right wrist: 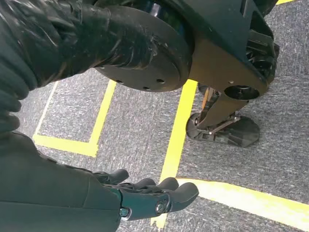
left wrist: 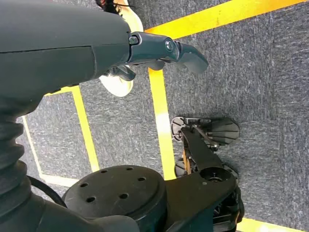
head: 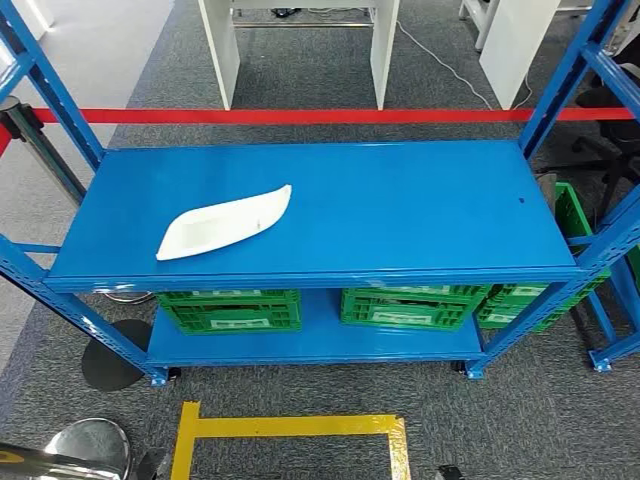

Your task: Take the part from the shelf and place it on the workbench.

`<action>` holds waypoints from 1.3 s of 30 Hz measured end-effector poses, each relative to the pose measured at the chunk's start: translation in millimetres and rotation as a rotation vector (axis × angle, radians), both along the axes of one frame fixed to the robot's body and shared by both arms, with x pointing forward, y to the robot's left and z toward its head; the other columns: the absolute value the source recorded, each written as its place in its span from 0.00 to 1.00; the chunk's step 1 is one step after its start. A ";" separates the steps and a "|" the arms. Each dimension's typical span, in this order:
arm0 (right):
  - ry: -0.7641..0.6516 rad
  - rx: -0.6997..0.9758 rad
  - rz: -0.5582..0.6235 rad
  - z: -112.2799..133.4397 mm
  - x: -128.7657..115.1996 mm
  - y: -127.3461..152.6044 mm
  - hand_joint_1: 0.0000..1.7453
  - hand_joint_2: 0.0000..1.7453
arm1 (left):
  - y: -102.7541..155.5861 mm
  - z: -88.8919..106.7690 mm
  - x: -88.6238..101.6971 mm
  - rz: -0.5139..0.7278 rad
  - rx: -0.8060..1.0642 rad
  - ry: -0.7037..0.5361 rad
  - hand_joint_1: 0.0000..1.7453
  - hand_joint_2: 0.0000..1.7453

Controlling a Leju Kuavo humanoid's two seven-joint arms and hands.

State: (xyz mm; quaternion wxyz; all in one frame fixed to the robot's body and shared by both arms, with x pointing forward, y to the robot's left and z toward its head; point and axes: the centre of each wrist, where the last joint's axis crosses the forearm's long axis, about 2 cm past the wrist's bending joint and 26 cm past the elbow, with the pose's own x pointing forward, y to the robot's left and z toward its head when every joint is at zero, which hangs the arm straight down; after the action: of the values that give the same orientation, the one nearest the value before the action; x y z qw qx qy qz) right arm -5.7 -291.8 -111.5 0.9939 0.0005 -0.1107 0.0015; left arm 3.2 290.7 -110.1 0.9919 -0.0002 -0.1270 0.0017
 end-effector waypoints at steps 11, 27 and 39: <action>-0.059 -0.002 -0.023 -0.5 2.2 -0.5 0.00 1.00 | -8.1 0.3 -5.7 0.092 -0.068 -0.006 0.00 1.00; -0.148 -0.085 -0.056 -2.5 -2.5 -28.3 0.00 1.00 | -20.9 11.8 -10.8 0.415 -0.216 -0.081 0.00 1.00; -0.213 -0.196 -0.079 -0.3 -5.0 -60.3 0.00 1.00 | -15.0 23.9 -14.9 0.622 -0.288 -0.161 0.00 1.00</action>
State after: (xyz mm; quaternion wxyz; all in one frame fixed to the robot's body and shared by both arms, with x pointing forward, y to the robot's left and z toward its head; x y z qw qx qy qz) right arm -10.6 -352.1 -111.8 0.9710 -0.1013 -0.2147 -0.0270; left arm -11.8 275.7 -86.3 0.9205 -0.1013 -0.1972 0.3217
